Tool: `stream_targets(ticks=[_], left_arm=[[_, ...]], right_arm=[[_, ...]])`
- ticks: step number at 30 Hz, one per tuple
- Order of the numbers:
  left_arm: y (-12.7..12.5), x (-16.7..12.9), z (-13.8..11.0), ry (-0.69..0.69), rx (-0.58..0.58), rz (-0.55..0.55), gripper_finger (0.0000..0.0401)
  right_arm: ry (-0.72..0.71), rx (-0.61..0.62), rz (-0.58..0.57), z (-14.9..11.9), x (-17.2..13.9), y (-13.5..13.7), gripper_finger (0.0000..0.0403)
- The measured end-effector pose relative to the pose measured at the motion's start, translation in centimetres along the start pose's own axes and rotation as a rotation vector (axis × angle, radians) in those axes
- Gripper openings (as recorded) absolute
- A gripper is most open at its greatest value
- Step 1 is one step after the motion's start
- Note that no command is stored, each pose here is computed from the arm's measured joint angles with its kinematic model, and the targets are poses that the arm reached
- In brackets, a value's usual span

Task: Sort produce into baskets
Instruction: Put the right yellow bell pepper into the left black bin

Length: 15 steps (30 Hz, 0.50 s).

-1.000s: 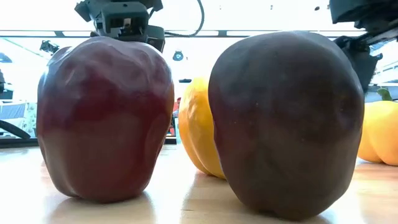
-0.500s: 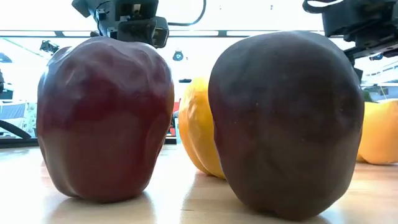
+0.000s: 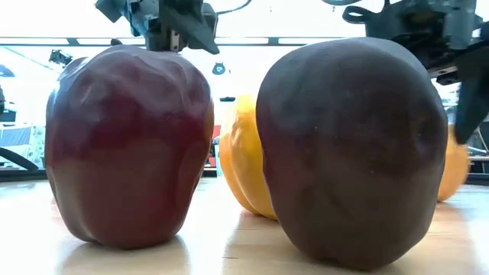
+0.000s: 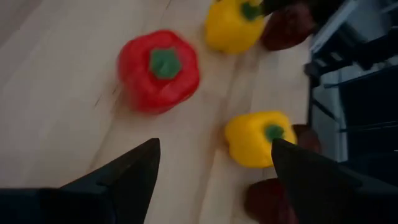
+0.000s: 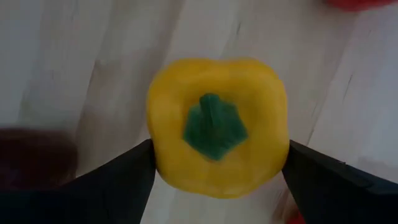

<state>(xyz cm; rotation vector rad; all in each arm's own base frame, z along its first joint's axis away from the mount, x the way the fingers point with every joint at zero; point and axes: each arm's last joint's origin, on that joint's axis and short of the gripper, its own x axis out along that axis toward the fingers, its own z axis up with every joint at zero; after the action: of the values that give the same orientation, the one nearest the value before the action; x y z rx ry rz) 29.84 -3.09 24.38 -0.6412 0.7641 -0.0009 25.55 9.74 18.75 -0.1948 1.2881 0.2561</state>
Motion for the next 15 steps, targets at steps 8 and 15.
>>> stream_targets(ticks=[8,15], left_arm=[[-0.8,-0.4,1.0,-0.105,0.097,-0.074,0.0307],[-1.7,-1.0,2.4,-0.307,0.305,-0.085,0.0300]], right_arm=[[-0.058,0.107,-0.089,-0.1,-1.2,-2.6,0.0301],[-0.263,0.235,-0.126,-0.3,-5.2,-4.4,0.0297]])
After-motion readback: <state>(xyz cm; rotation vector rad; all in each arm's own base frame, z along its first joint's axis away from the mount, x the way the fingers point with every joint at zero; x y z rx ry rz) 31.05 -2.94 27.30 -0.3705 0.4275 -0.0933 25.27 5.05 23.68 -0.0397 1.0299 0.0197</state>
